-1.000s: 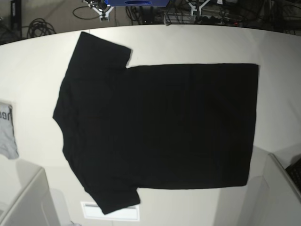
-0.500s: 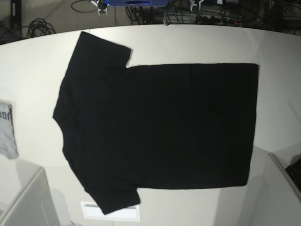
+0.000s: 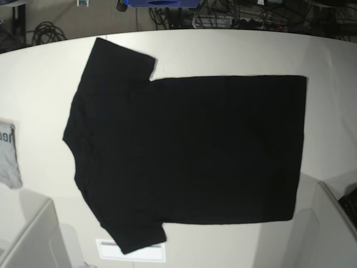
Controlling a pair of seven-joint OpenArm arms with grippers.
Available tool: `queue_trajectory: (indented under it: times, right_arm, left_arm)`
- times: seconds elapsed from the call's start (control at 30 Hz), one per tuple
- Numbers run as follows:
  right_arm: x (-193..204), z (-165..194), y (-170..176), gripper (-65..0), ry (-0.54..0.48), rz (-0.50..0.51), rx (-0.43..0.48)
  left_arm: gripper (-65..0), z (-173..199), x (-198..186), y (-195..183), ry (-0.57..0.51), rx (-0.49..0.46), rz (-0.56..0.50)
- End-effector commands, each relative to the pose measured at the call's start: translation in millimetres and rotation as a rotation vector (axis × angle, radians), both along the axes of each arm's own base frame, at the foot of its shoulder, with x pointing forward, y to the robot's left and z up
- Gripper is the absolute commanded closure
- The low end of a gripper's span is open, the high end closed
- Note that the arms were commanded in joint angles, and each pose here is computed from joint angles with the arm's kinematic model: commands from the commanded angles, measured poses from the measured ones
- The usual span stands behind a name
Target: Fold the T-shirt properly
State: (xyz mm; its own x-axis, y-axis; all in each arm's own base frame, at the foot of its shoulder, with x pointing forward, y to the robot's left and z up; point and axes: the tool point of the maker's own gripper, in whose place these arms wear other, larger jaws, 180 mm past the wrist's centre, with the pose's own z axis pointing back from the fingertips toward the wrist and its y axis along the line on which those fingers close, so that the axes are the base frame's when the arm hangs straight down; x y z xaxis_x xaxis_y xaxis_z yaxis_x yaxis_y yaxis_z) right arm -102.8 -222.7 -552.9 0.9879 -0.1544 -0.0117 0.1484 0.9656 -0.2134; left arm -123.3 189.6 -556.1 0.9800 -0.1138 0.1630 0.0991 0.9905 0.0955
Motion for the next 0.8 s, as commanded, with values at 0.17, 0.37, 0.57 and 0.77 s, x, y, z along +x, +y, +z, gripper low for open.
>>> queue_trajectory:
  times: [0.17,0.37,0.57,0.77]
  right_arm:
    - [22,54,-22,0.0,-0.090,-0.038,-0.085]
    - [85,110,-58,0.0,-0.263,-0.043,-0.201]
    - [163,159,-64,0.0,-0.502,-0.012,-0.258]
    - [224,159,-23,0.0,-0.653,0.040,-0.078]
  left_arm:
    - [0.0,72,15,-14,-0.124,-0.044,-0.057]
    - [0.0,133,59,-23,-0.285,-0.059,-0.062]
    - [0.0,172,99,-18,-0.419,-0.046,-0.056]
    - [0.0,175,134,24,-0.522,-0.039,0.164]
